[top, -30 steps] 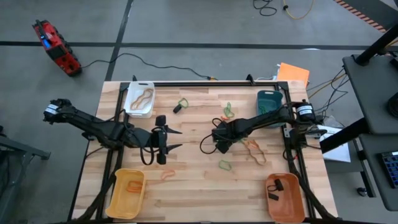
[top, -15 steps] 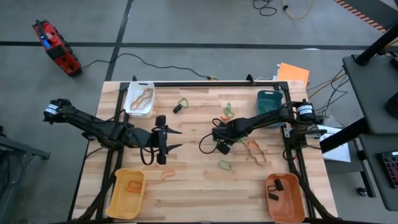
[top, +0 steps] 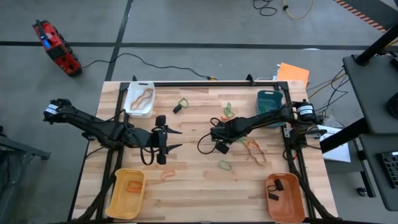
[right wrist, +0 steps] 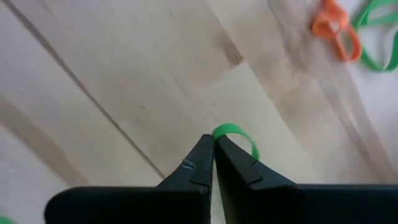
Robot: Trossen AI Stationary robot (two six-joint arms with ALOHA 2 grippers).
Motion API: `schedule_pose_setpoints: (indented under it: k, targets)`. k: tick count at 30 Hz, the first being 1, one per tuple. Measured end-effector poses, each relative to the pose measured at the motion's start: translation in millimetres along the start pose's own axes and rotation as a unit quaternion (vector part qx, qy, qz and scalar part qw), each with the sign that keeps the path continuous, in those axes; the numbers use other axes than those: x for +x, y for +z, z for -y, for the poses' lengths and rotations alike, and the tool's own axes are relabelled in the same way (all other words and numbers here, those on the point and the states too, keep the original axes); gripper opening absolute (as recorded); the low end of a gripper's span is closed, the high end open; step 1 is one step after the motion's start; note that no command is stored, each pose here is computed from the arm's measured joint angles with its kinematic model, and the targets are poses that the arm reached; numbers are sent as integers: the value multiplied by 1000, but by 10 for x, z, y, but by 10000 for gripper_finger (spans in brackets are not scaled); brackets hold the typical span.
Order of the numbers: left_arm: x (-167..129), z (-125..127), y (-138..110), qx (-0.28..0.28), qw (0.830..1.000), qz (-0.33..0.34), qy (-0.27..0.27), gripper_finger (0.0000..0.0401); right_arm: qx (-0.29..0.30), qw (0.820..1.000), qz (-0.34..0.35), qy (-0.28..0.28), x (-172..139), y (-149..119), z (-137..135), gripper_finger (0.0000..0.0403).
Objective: Sort rubber bands into baskets
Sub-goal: Put the green rubber band into the blue bin
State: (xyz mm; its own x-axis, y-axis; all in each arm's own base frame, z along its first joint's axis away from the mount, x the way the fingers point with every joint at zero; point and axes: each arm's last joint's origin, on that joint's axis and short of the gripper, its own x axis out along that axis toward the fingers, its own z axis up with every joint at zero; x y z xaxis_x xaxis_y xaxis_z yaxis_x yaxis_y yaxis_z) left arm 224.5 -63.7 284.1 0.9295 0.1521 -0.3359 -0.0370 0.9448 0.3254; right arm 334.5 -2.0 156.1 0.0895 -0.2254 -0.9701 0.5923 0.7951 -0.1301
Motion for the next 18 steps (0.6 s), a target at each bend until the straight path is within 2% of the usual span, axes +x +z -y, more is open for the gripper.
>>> schedule_pose_setpoints:
  k: [9,18]
  targets:
    - [0,-9,-30,7,1000,-17,24,198,-36,999,37,15,-329,212,-101,8]
    - [0,-11,-32,8,999,-18,27,198,-58,995,61,-53,-796,426,9,8]
